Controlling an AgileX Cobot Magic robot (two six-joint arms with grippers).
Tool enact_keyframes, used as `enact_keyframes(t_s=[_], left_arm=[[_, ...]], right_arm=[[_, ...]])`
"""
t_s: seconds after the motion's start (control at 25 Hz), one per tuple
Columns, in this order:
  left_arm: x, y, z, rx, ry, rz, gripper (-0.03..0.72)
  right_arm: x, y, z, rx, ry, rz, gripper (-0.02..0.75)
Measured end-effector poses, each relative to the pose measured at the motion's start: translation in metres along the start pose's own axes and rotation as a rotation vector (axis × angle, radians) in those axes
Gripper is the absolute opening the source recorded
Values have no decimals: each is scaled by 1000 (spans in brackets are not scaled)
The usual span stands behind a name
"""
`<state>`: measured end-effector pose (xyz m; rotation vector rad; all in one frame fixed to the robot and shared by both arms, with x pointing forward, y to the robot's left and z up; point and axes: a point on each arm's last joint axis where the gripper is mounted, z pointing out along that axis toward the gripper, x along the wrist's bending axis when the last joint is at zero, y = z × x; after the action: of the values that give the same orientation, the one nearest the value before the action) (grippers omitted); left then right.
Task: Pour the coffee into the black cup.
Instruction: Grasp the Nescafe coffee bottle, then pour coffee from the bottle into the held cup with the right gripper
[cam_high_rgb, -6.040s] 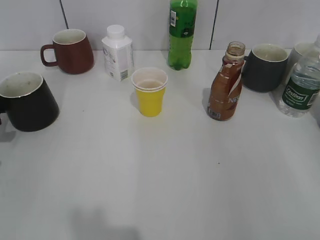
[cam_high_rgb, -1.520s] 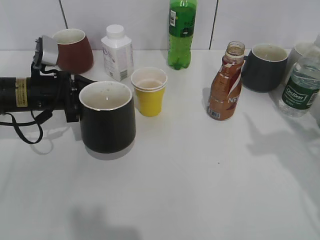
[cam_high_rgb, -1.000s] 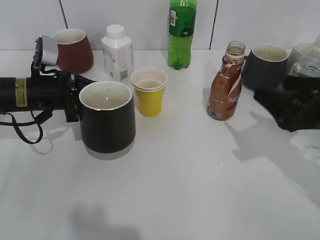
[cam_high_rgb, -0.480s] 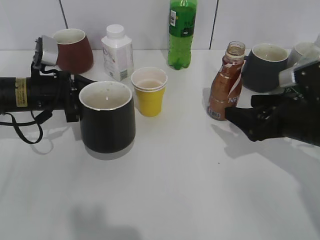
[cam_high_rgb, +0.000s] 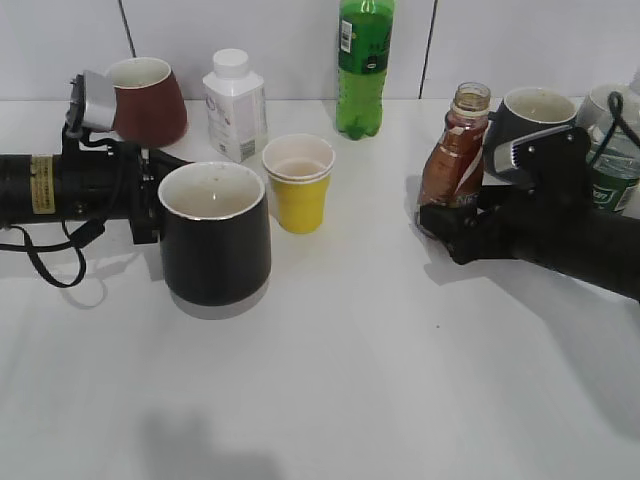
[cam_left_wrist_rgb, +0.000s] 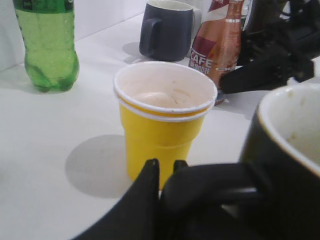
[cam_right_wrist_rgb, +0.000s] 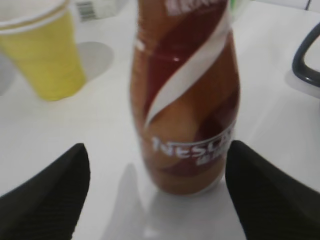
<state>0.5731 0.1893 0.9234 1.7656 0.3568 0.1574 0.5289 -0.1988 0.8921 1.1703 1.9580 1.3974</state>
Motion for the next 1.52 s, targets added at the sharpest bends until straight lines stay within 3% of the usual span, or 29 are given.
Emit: enact_keyframes(t_s=[0.32,0.6,1.04,1.28,1.52], left_arm=[[0,0,0,-1,1,-1,51],[0,0,0,-2,2,-1,51],[0,0,1,-2,0,-1,50],[-11,12,24,-12,-61,42,50],[-24,35,54,-60,-129,113,50]], right_arm=[[-6,7,24,-108,23,1,654],[-5,7,24,-112,40,-11,546],[-3,9,23,-120,60,-28,545],[10,49,-1,-172,116,-198,545],[18,87,-33,-189,59,-420,543]])
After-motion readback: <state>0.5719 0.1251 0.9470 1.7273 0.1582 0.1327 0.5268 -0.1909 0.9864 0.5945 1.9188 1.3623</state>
